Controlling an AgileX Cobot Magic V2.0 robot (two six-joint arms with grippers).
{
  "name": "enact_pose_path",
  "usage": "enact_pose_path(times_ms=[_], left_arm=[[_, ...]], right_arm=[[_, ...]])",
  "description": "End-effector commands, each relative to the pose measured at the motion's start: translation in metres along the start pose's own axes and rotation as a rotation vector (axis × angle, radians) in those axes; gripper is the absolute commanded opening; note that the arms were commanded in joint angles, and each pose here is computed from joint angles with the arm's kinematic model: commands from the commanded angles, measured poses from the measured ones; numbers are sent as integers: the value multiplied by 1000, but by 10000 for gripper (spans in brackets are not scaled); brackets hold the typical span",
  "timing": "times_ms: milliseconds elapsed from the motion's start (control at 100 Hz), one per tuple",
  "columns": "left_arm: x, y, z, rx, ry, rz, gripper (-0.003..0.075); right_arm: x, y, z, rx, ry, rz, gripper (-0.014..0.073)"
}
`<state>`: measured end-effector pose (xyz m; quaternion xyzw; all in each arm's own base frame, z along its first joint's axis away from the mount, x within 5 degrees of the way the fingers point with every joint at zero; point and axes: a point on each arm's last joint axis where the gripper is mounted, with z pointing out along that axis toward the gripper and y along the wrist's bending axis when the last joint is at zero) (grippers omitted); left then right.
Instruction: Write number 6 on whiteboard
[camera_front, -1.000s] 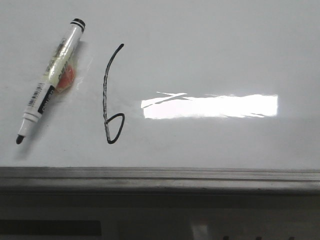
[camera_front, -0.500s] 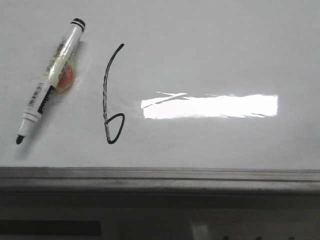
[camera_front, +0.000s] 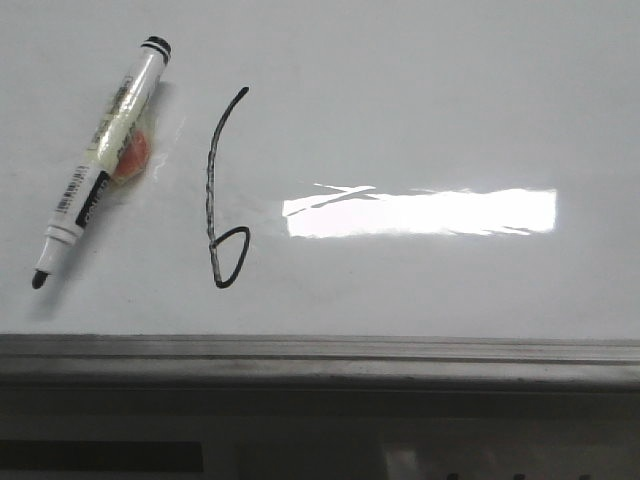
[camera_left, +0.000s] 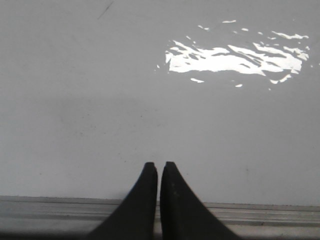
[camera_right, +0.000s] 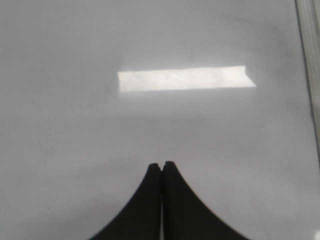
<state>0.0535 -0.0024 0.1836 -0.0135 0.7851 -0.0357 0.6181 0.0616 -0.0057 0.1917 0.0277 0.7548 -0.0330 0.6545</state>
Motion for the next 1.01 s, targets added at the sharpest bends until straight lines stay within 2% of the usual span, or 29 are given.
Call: enact_pose_path(times_ms=[0, 100, 1000], left_arm=[[1, 0, 0, 2, -64, -9, -20], [1, 0, 0, 2, -64, -9, -20], [1, 0, 0, 2, -64, -9, -20]], right_arm=[[8, -2, -4, 32, 27, -14, -64], [15, -3, -6, 49, 82, -11, -64], [15, -3, -7, 50, 78, -6, -64]])
